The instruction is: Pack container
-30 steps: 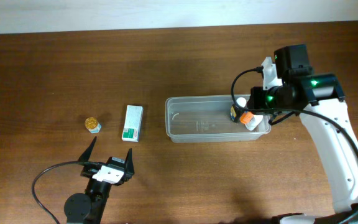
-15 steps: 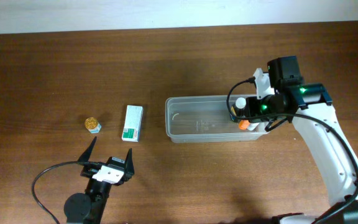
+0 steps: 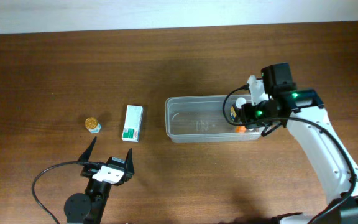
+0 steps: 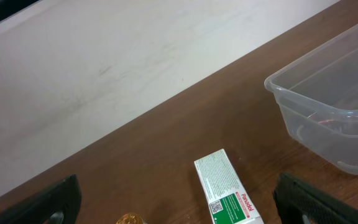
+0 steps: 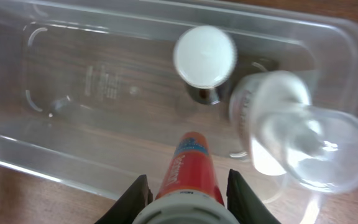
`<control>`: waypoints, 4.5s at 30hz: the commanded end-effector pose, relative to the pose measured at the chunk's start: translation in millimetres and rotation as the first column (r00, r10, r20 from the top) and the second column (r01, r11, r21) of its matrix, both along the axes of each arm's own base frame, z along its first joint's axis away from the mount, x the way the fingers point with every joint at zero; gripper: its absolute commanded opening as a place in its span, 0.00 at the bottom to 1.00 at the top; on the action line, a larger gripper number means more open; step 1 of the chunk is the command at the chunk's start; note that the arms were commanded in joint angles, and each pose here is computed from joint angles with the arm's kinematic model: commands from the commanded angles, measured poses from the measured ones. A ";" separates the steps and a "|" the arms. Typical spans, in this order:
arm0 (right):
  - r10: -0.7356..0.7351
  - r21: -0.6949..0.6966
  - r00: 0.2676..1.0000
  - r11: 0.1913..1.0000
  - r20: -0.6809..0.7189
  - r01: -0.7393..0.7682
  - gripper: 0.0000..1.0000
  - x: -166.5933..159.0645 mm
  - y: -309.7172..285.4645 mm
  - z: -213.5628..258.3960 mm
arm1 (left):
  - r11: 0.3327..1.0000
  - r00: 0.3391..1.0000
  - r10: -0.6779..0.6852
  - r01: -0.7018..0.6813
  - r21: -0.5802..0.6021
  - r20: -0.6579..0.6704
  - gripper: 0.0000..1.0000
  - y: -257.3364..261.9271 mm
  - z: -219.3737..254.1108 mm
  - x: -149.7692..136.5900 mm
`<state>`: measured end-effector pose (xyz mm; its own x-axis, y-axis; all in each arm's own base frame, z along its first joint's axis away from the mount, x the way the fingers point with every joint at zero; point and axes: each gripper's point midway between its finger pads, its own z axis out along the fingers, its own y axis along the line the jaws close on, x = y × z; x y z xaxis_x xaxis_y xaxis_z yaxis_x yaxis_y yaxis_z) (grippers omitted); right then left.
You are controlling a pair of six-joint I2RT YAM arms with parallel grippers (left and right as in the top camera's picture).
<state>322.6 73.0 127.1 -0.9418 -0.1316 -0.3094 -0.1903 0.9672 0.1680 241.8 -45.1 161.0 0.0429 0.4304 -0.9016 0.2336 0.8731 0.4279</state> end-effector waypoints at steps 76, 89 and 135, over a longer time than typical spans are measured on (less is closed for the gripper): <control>0.055 0.009 0.996 0.998 0.066 -0.056 0.42 30.7 23.9 13.2 | 1.000 1.000 -0.008 0.008 0.005 0.003 0.99 -0.9 -0.2 -0.7; 0.079 0.099 0.994 0.993 -0.073 -0.071 0.41 -2.9 36.1 37.2 | 1.000 1.000 -0.009 0.009 0.004 0.003 0.99 -0.9 -0.2 -0.7; -0.017 -0.107 0.943 0.994 -0.332 -0.020 0.21 -15.6 4.9 -37.9 | 1.000 1.000 -0.008 0.008 0.005 0.003 0.99 -0.9 -0.2 -0.7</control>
<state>308.5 81.6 92.3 -0.9891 -0.1451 0.0250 -0.1395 0.9777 0.1568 241.8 -45.1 161.0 0.0429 0.4304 -0.9016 0.2336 0.8731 0.4279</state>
